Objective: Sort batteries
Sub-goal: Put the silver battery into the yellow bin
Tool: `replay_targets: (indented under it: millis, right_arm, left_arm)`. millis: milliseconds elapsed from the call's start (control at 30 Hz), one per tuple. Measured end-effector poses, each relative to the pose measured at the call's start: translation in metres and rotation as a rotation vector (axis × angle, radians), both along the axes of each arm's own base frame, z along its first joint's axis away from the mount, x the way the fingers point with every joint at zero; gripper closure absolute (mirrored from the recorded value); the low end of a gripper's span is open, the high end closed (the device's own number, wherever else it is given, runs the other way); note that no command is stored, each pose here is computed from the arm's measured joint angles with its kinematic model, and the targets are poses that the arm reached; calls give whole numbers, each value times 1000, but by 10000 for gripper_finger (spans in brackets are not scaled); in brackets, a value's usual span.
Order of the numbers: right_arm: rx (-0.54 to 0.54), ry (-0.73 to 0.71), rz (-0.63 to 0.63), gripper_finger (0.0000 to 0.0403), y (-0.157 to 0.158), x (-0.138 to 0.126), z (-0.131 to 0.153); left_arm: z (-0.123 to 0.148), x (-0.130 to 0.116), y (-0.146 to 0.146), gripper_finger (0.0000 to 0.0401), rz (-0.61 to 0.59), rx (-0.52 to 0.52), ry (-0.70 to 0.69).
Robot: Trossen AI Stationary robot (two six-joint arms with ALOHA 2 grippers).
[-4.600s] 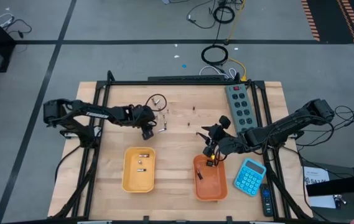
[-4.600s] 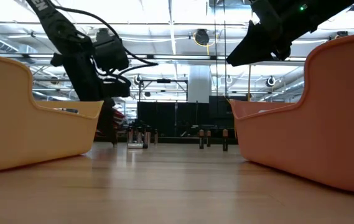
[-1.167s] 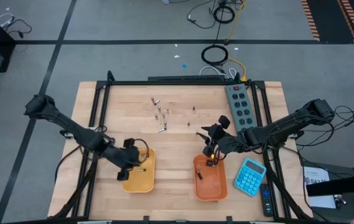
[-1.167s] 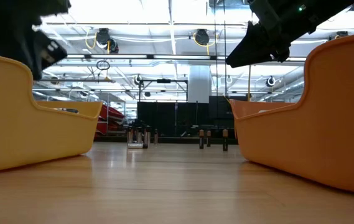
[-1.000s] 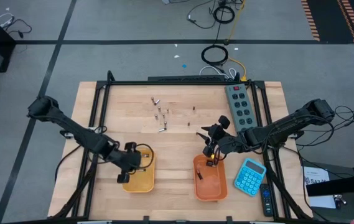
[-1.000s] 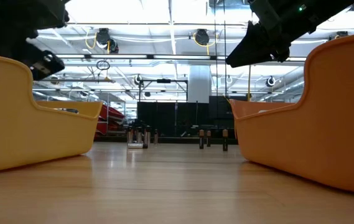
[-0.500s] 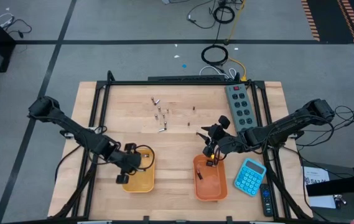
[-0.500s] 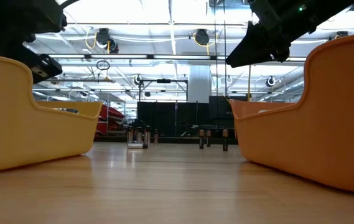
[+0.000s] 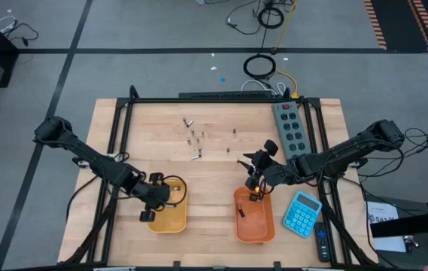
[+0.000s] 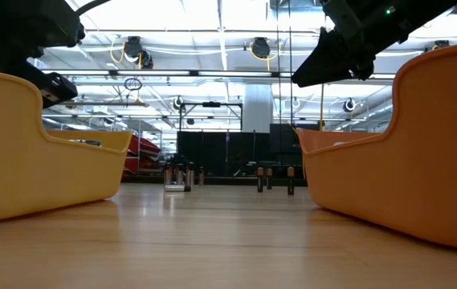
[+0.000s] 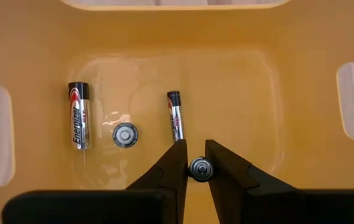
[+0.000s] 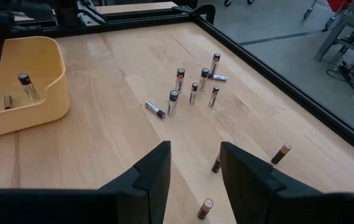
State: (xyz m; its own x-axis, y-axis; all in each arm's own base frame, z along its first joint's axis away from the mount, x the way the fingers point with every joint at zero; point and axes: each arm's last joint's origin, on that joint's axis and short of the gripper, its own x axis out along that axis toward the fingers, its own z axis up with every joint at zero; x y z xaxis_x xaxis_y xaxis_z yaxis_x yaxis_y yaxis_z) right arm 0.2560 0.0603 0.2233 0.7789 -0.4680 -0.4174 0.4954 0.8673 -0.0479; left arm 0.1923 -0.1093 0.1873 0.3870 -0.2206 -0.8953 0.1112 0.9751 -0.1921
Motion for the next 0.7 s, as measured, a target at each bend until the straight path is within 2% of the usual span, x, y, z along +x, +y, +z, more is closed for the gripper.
replay_targets:
  millis: [500, 700]
  right_arm:
    - [0, 0, 0, 273, 0, 0, 0]
    - [0, 0, 0, 273, 0, 0, 0]
  left_arm:
    - [-1, -2, 2, 334, 46, 31, 18]
    - [-3, -6, 5, 296, 90, 66, 61]
